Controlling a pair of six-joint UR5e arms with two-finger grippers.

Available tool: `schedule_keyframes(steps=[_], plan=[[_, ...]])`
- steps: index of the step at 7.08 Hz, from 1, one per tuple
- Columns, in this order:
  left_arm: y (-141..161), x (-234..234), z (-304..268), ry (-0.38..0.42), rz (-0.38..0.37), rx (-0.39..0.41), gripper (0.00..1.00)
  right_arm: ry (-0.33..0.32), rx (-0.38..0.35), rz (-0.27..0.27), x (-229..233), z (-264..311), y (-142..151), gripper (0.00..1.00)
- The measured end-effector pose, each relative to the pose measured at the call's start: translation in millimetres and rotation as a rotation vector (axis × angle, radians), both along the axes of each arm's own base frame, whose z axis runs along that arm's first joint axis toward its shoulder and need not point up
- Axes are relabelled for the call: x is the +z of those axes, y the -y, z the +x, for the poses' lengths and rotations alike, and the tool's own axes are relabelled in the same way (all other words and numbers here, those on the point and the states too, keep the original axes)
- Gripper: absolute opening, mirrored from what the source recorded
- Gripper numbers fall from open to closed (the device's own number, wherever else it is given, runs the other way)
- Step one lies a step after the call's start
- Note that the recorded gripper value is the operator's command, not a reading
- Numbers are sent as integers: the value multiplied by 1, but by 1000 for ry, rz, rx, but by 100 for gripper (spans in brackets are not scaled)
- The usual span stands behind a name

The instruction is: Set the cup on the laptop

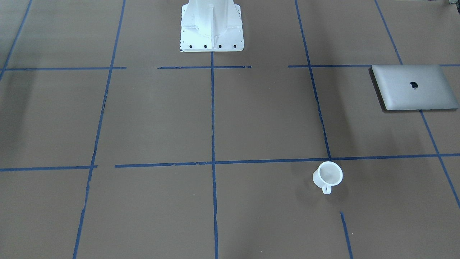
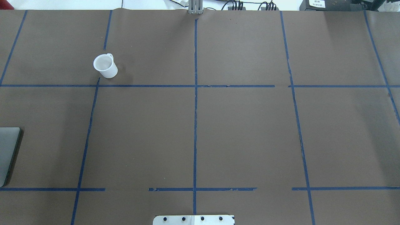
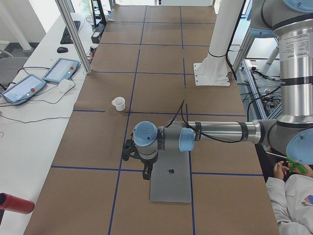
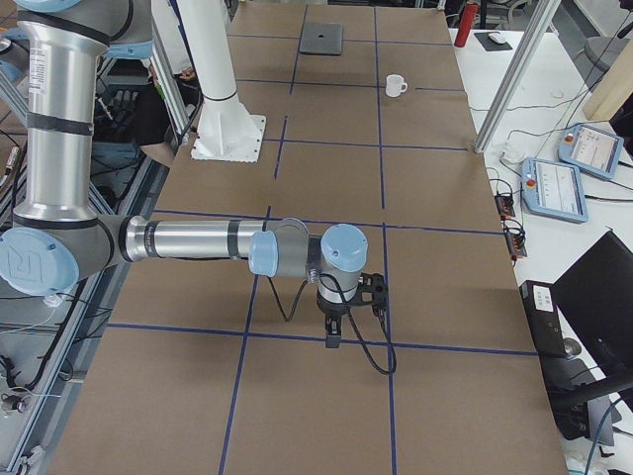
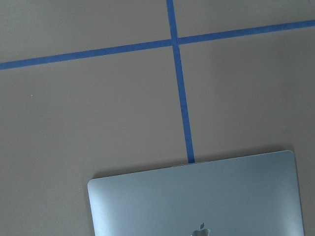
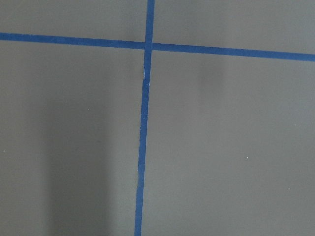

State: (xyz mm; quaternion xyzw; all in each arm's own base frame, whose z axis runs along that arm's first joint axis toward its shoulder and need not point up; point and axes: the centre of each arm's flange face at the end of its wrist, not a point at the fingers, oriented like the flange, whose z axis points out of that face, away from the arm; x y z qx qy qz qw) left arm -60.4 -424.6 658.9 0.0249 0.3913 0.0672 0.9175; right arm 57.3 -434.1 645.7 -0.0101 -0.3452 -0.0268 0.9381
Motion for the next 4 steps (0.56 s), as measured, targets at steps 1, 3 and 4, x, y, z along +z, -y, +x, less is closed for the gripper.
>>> schedule_keyframes(steps=[1, 3, 4], plan=[[0, 0, 0, 0, -1, 0, 100, 0, 0, 0, 0, 0, 0, 100], [0, 1, 0, 0, -2, -2, 100, 1, 0, 0, 0, 0, 0, 100], [4, -4, 0, -1, 19, -1, 100, 1, 0, 0, 0, 0, 0, 100]])
